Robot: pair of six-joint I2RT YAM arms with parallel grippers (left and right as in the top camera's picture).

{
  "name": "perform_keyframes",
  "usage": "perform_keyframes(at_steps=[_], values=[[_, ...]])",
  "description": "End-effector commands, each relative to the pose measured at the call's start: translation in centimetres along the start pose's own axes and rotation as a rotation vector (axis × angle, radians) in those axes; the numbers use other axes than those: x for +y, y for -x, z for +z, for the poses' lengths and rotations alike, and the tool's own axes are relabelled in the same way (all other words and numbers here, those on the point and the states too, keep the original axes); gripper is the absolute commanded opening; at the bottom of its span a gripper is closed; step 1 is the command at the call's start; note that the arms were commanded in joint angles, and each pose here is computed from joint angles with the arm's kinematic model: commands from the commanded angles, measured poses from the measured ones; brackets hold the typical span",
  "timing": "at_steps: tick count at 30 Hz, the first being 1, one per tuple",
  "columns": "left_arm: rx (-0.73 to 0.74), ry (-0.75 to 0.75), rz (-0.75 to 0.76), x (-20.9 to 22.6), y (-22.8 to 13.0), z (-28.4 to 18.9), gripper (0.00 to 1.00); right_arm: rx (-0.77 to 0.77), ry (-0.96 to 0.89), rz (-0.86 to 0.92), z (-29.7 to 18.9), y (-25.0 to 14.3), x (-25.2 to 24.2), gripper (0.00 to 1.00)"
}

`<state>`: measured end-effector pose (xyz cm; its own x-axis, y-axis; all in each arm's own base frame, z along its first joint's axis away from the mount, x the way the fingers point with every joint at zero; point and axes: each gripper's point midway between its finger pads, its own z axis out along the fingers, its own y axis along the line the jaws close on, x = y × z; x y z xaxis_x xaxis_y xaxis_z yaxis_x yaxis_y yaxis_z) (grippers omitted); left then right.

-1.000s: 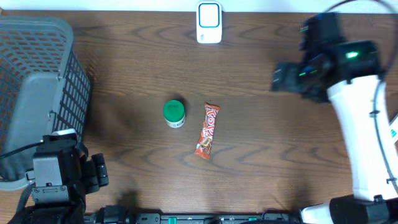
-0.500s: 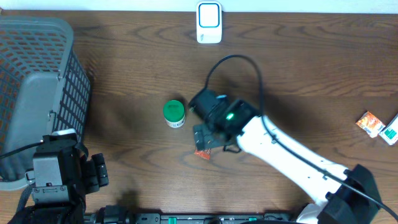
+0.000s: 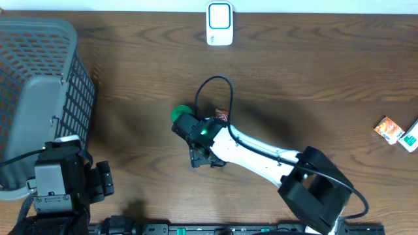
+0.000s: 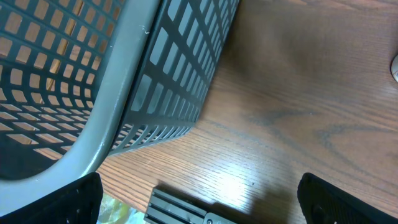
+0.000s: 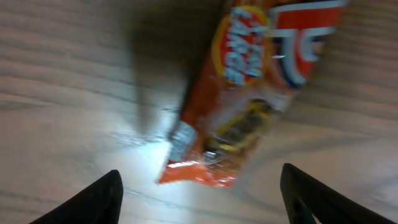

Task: Scan the item barcode
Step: 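Lower the right gripper and grasp the orange TOP chocolate bar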

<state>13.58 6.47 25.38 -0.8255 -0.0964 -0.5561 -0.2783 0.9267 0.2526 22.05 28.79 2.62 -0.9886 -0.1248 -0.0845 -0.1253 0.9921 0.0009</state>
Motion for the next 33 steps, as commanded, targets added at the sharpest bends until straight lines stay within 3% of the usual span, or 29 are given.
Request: perform_keyframes(at_steps=[1,17,21,23,24,25,28,30,33], values=[[-0.005,0.004,0.001,0.1,0.0,-0.2,0.98,0.021,0.034,0.02,0.7,-0.4,1.0,0.74],[-0.005,0.004,0.001,0.1,0.0,-0.2,0.98,0.003,-0.032,0.036,3.3,0.5,0.2,0.69],[-0.005,0.004,0.001,0.1,0.0,-0.2,0.98,-0.018,-0.051,0.051,3.3,0.9,-0.2,0.65],[-0.005,0.004,0.001,0.1,0.0,-0.2,0.98,-0.023,-0.057,0.057,3.3,1.1,-0.4,0.5],[-0.005,0.004,0.001,0.1,0.0,-0.2,0.98,-0.023,-0.056,0.06,3.3,1.2,-0.5,0.49],[-0.005,0.004,0.001,0.1,0.0,-0.2,0.98,-0.025,-0.053,0.062,3.3,1.3,-0.5,0.51],[-0.005,0.004,0.001,0.1,0.0,-0.2,0.98,-0.022,-0.024,0.059,2.9,1.6,0.3,0.84],[-0.005,0.004,0.001,0.1,0.0,-0.2,0.98,-0.021,-0.006,0.061,2.0,1.9,0.9,0.98],[-0.005,0.004,0.001,0.1,0.0,-0.2,0.98,-0.053,-0.002,0.065,0.0,3.4,1.6,0.99]])
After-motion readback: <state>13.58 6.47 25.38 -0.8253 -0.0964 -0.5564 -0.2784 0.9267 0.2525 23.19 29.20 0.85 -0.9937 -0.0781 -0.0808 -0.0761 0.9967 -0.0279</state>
